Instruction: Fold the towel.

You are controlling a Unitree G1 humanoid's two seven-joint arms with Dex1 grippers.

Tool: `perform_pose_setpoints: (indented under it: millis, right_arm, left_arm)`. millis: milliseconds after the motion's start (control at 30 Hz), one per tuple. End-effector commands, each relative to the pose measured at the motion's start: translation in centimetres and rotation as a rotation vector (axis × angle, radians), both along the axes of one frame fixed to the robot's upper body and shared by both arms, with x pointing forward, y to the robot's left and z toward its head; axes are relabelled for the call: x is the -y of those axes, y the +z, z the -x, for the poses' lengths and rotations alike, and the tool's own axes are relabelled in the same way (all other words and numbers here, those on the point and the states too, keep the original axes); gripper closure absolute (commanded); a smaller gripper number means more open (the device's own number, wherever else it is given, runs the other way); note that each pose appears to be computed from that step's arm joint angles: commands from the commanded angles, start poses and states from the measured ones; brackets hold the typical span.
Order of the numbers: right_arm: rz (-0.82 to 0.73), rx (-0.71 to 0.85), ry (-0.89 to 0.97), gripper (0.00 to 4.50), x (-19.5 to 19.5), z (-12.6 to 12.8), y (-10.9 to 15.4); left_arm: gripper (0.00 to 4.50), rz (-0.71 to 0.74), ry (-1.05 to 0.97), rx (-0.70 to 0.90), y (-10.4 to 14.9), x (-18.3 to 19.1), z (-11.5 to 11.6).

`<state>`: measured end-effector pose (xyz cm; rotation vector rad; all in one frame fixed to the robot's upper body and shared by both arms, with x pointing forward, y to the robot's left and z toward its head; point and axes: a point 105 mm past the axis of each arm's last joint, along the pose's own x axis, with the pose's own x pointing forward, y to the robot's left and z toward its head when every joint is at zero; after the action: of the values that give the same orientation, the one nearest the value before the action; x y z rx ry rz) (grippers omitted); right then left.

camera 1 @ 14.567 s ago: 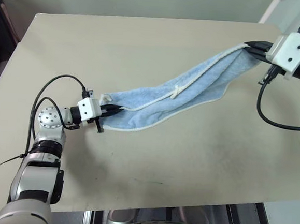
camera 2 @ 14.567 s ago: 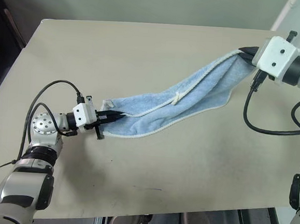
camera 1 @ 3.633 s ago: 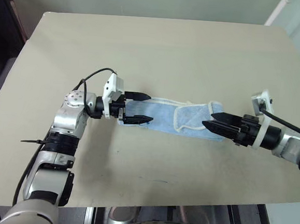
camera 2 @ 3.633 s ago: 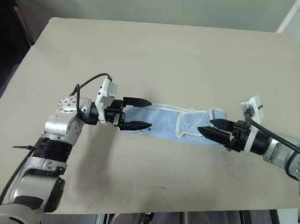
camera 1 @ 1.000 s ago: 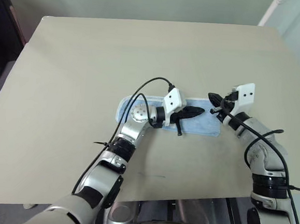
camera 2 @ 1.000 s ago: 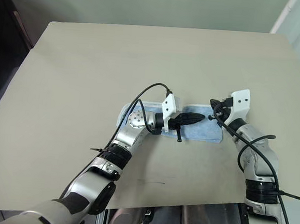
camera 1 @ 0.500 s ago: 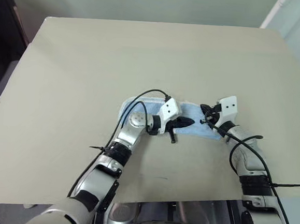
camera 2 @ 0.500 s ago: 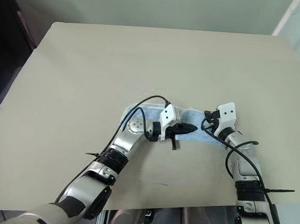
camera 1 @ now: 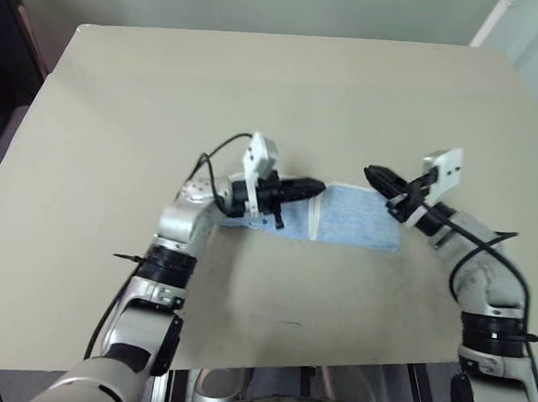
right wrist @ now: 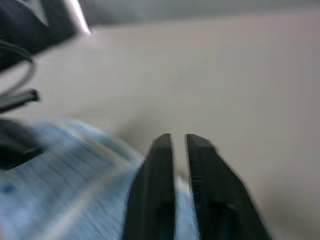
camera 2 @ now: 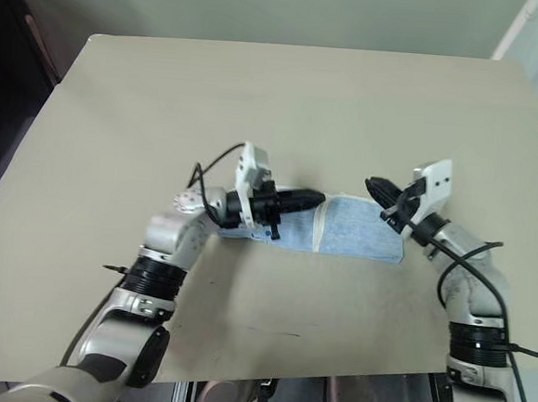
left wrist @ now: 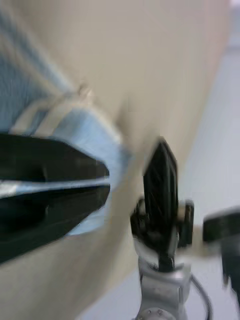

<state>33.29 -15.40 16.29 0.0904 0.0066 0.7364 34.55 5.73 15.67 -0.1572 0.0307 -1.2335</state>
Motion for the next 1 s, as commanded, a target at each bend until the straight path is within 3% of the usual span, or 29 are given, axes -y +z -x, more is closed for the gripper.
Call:
perform_pose_setpoints:
  millis: [33, 167, 267, 300, 533, 667, 767, 900, 1000]
  right_arm:
    - [0.001, 0.056, 0.125, 2.58, -1.0, 1.5, 2.5]
    - [0.056, 0.051, 0.255, 1.22, -2.8, 2.9, 2.9]
    - [0.064, 0.055, 0.361, 0.17, -4.8, 3.9, 3.3]
    - [0.065, 0.055, 0.388, 0.00, -5.2, 4.3, 3.4]
    - [0.094, 0.055, 0.424, 0.00, -7.2, 3.9, 2.8]
    - [0.108, 0.067, 0.420, 0.00, -8.3, 3.3, 2.1]
    - [0.102, 0.075, 0.422, 0.00, -8.5, 3.2, 2.1]
    - [0.077, 0.065, 0.384, 0.00, -8.5, 2.4, 1.9]
    - [0.070, 0.063, 0.374, 0.00, -8.6, 2.4, 1.7]
  left_arm:
    - [2.81, 0.009, 0.093, 0.021, 3.1, -2.4, -0.8]
    - [1.35, -0.024, 0.260, -0.047, 3.1, -7.4, -1.9]
    - [0.29, 0.020, 0.364, -0.176, 3.3, -11.3, -1.2]
    - [0.03, 0.020, 0.386, -0.208, 3.2, -12.1, -1.0]
    - [0.03, 0.029, 0.483, -0.406, 2.1, -16.1, 3.0]
    - [0.03, 0.097, 0.455, -0.663, 0.5, -17.1, 6.1]
    - [0.03, 0.072, 0.481, -0.734, -0.3, -17.2, 6.8]
    - [0.03, -0.061, 0.475, -0.928, -3.6, -17.1, 8.4]
    - [0.03, -0.006, 0.424, -0.961, -3.2, -16.4, 8.3]
